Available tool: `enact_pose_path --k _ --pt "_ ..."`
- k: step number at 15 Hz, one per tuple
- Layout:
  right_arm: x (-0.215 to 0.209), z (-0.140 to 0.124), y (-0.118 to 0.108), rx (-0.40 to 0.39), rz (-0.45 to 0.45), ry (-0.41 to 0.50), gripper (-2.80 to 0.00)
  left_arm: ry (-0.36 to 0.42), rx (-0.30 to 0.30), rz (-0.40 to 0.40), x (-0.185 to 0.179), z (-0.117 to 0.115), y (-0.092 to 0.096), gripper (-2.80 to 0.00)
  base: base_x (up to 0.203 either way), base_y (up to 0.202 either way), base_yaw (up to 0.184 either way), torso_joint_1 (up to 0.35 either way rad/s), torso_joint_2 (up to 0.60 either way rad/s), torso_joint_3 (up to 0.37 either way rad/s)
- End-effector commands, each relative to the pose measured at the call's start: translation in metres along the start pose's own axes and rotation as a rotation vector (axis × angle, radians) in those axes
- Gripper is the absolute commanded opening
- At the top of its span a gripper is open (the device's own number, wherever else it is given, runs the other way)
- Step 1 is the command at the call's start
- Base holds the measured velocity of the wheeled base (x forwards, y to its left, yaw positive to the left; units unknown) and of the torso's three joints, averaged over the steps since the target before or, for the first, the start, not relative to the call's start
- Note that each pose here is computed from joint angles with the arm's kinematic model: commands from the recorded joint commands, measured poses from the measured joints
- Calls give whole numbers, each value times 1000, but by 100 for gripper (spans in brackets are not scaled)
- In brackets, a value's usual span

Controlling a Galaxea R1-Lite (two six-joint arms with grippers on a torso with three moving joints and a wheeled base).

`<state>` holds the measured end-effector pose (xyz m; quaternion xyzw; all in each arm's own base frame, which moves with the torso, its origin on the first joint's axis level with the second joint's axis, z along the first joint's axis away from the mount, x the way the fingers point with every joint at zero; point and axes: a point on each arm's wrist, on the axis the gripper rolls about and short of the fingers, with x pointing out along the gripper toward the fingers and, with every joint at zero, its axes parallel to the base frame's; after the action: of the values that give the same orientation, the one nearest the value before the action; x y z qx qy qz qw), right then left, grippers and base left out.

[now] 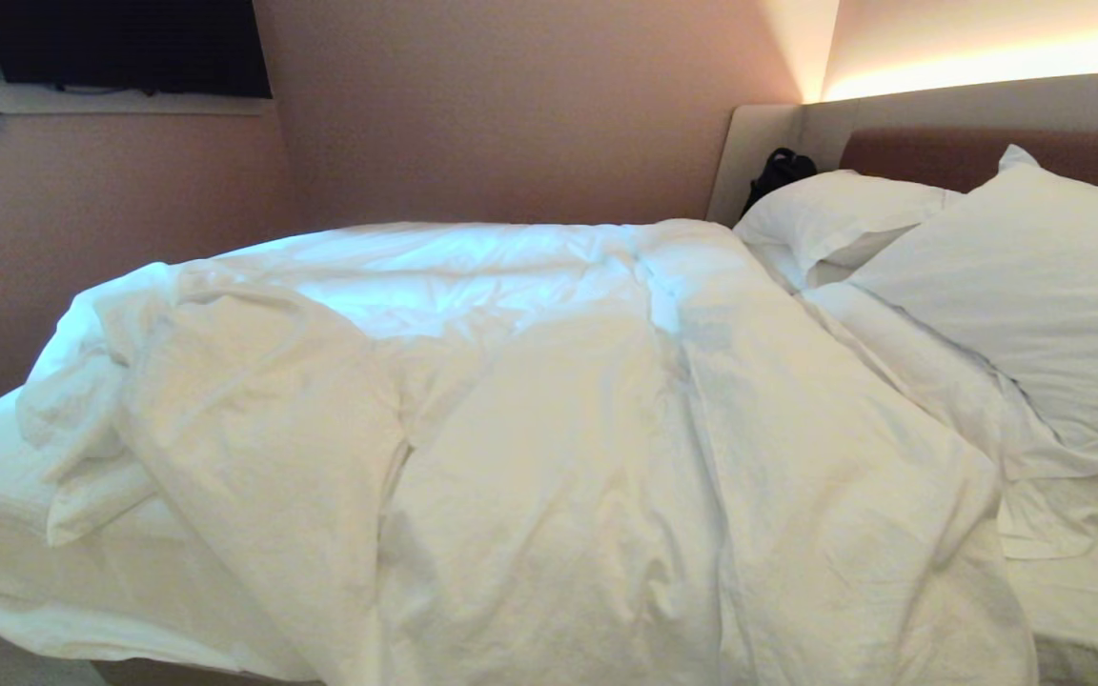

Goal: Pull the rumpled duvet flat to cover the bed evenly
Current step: Hold the folded corner of the quilt

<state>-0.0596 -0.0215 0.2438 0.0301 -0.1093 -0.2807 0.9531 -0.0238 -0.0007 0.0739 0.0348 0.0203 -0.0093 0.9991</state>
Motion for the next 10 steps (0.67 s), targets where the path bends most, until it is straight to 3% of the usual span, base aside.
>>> enact_pose_path --k 1,3,5,10 --pt "-1 2 1 -12 -68 -15 -280 1 0 0 0 0 0 -280 0 0 0 0 0 0" --pt "-5 1 6 -49 -155 -23 -280 2 0 0 0 0 0 -280 0 0 0 0 0 0" --pt "-8 -2 6 -56 -173 -37 -280 2 0 0 0 0 0 -280 0 0 0 0 0 0" --pt "-13 -9 4 -44 2 -56 -280 0 0 0 0 0 0 -280 0 0 0 0 0 0"
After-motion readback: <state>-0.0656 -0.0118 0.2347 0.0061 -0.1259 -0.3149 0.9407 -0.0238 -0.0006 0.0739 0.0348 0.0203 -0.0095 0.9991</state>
